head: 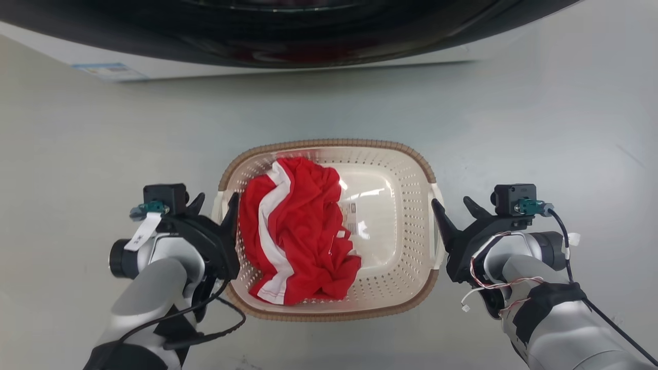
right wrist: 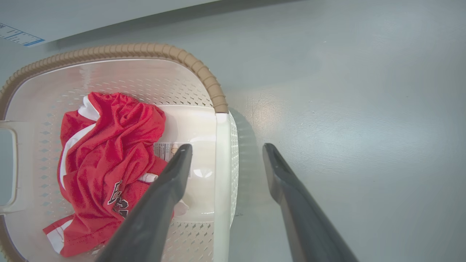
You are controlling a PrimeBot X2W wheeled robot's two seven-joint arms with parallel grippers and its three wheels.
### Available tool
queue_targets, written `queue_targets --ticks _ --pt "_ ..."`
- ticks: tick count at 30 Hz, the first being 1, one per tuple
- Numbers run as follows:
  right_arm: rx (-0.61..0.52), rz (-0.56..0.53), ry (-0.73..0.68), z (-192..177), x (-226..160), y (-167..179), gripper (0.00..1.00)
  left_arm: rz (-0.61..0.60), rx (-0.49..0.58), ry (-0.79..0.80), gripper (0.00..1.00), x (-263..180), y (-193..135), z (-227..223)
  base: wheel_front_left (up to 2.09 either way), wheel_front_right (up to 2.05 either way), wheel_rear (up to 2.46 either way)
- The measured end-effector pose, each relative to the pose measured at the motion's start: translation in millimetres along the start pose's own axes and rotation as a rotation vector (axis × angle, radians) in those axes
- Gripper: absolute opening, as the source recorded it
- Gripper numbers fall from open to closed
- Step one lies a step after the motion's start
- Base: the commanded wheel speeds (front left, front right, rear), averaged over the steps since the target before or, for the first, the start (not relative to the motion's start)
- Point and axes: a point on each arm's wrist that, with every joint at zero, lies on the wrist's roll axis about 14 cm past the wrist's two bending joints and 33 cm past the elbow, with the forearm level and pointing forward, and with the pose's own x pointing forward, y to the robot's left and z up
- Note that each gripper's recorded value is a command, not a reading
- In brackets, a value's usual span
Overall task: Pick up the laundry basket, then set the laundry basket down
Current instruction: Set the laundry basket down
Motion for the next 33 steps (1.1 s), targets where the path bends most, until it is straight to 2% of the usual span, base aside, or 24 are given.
queue_targets --ticks 12,22,33 --pt "-0.013 0.001 -0.192 39.7 -52.3 11.9 1.00 -0.038 0.050 -0.151 1.00 -46.7 -16.2 32.5 0.00 0.00 0.00" --pt "-0.021 -0.002 -0.287 56.8 -85.6 15.7 1.00 -0.095 0.073 -0.278 1.00 -76.6 -36.8 64.9 0.00 0.00 0.00" --pt "-0.018 -0.006 -0.496 110.1 -127.6 25.9 1.00 -0.126 0.106 -0.488 1.00 -122.6 -52.8 113.6 0.00 0.00 0.00"
